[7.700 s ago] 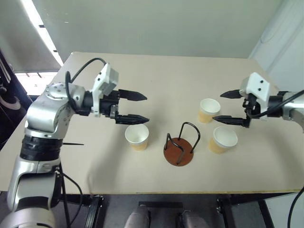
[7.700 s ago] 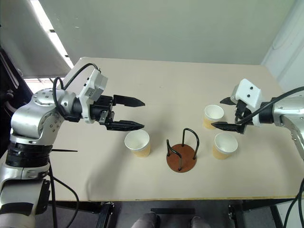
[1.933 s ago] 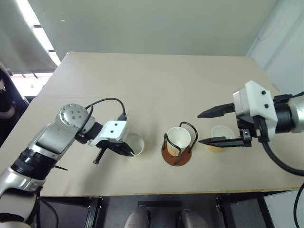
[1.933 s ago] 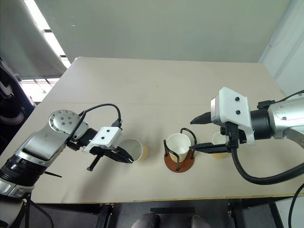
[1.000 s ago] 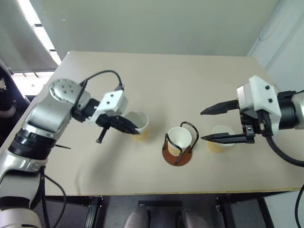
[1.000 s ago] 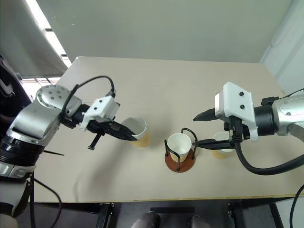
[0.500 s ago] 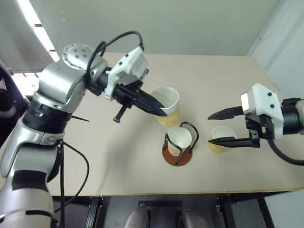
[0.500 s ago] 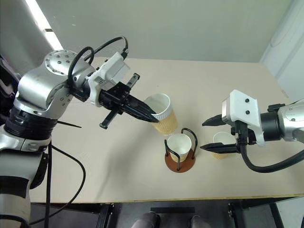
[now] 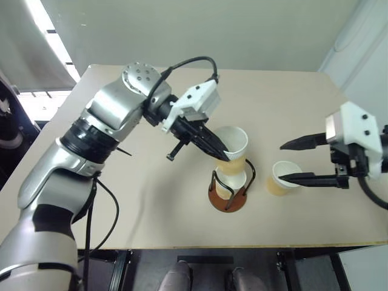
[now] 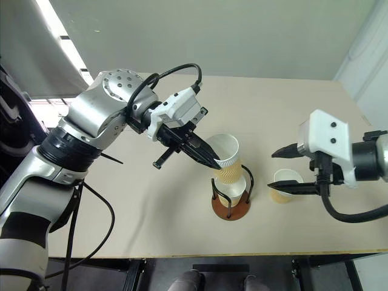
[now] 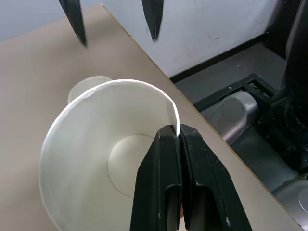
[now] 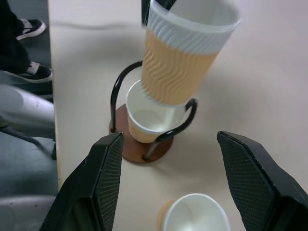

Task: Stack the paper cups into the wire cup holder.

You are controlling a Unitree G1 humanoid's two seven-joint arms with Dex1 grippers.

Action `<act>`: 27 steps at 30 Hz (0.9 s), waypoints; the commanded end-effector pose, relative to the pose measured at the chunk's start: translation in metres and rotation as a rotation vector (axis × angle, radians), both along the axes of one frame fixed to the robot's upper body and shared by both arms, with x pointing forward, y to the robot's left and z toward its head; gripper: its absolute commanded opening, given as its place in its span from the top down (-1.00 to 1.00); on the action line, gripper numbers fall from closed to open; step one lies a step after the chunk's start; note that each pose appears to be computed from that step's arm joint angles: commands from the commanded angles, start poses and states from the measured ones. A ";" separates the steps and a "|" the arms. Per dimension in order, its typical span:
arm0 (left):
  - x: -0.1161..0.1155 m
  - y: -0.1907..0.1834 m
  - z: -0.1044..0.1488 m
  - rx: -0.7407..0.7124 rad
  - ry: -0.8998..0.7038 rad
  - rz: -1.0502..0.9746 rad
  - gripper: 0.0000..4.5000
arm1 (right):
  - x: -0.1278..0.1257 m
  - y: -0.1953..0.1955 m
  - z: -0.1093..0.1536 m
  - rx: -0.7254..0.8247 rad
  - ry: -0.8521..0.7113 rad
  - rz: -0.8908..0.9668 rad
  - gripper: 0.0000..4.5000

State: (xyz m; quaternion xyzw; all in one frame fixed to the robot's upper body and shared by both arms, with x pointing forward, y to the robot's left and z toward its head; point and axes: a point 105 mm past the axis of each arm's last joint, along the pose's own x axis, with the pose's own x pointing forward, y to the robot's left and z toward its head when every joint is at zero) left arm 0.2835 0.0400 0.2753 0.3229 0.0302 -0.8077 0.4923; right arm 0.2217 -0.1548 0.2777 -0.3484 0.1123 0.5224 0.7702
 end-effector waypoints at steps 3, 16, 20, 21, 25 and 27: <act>-0.007 -0.003 0.006 0.021 -0.047 -0.079 0.99 | -0.013 0.000 0.024 0.016 -0.079 -0.011 -0.39; -0.005 -0.013 -0.006 0.057 -0.057 -0.129 0.99 | -0.020 0.004 0.036 0.029 -0.127 -0.044 -0.39; -0.007 -0.014 -0.011 0.071 -0.055 -0.143 0.99 | -0.024 0.014 0.030 0.025 -0.129 -0.031 -0.39; -0.007 -0.014 -0.012 0.074 -0.056 -0.145 0.99 | -0.024 0.015 0.029 0.025 -0.129 -0.030 -0.39; -0.001 -0.010 -0.026 0.132 -0.111 -0.143 0.99 | -0.022 0.015 0.030 0.033 -0.126 -0.040 -0.39; 0.000 -0.010 -0.028 0.134 -0.120 -0.140 0.99 | -0.022 0.015 0.030 0.034 -0.124 -0.042 -0.39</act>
